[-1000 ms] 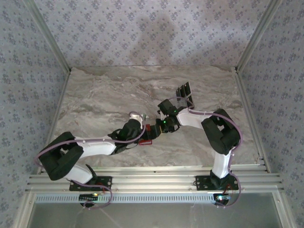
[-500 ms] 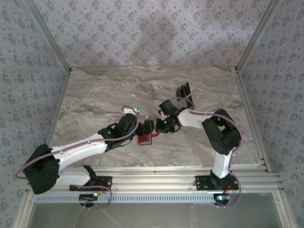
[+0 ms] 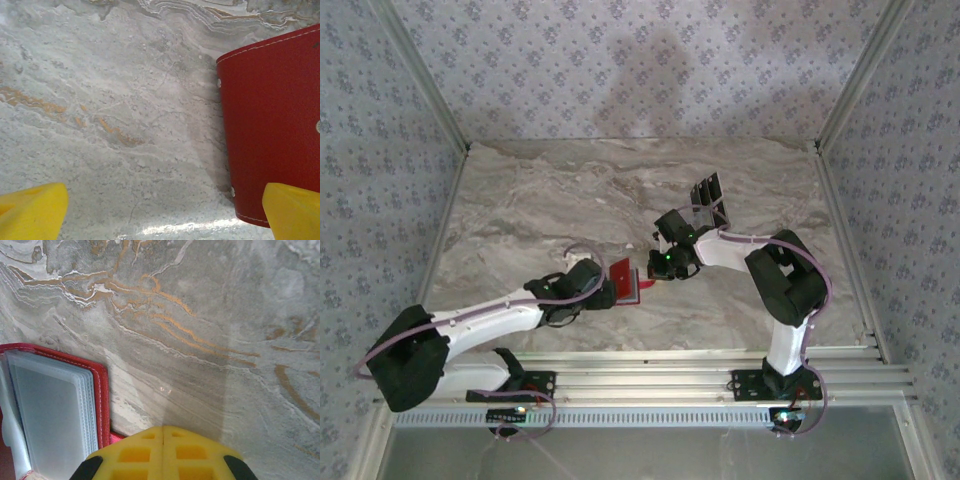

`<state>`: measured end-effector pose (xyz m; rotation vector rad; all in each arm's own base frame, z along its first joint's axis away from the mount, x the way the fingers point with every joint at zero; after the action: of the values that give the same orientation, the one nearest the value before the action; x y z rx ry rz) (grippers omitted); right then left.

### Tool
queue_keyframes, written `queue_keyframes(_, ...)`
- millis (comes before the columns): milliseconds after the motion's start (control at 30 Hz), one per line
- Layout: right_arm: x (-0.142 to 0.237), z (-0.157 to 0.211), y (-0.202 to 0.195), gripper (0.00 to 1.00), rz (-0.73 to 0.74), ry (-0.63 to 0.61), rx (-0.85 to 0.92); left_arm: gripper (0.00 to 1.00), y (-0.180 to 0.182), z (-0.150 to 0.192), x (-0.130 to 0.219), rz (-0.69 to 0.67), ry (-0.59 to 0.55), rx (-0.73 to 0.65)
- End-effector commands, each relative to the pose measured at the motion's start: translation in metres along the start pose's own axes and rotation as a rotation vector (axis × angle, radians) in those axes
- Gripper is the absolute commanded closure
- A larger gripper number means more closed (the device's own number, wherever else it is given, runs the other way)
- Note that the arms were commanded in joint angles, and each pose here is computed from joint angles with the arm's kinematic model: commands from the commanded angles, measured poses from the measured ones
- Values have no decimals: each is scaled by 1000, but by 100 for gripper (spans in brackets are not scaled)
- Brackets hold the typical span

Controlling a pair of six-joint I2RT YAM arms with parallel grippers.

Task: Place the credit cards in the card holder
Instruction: Close the card holder at the center of the table, then close the button on the card holder.

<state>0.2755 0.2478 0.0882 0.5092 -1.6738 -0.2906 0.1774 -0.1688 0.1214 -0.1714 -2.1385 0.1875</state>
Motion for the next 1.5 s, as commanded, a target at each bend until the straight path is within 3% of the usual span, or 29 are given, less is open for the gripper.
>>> queue_keyframes(0,-17,3,-11,100,51,18,-6,0,-8,-4,-3,60,-21,-14)
queue_keyframes(300,-15,2,-11,100,53,17,-4,0,-12,0,-15,58,7,-40)
queue_keyframes(467,-4,1,-9,75,84,0,22,0,-4,9,-23,-13,50,-48)
queue_keyframes(567,4,0,-7,71,104,-12,43,0,-1,12,-27,-43,69,-60)
queue_keyframes(1100,17,4,-8,70,169,-28,79,0,-1,20,-39,-105,102,-91)
queue_keyframes(1467,29,5,-2,76,141,-51,80,0,-1,21,-38,-104,99,-90)
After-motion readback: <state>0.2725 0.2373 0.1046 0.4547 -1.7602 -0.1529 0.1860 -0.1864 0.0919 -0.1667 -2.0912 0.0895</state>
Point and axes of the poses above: each hand's point on the last joint's axis, 136 mm out from that joint toward the fingers, its own x axis back along the fingers, its own y axis along the line the jaws close on, z = x × y, the point moved 8 cm from there along x, back along the fingers, and after that the axes turned 1 degree about x, right-handed, at the moved point
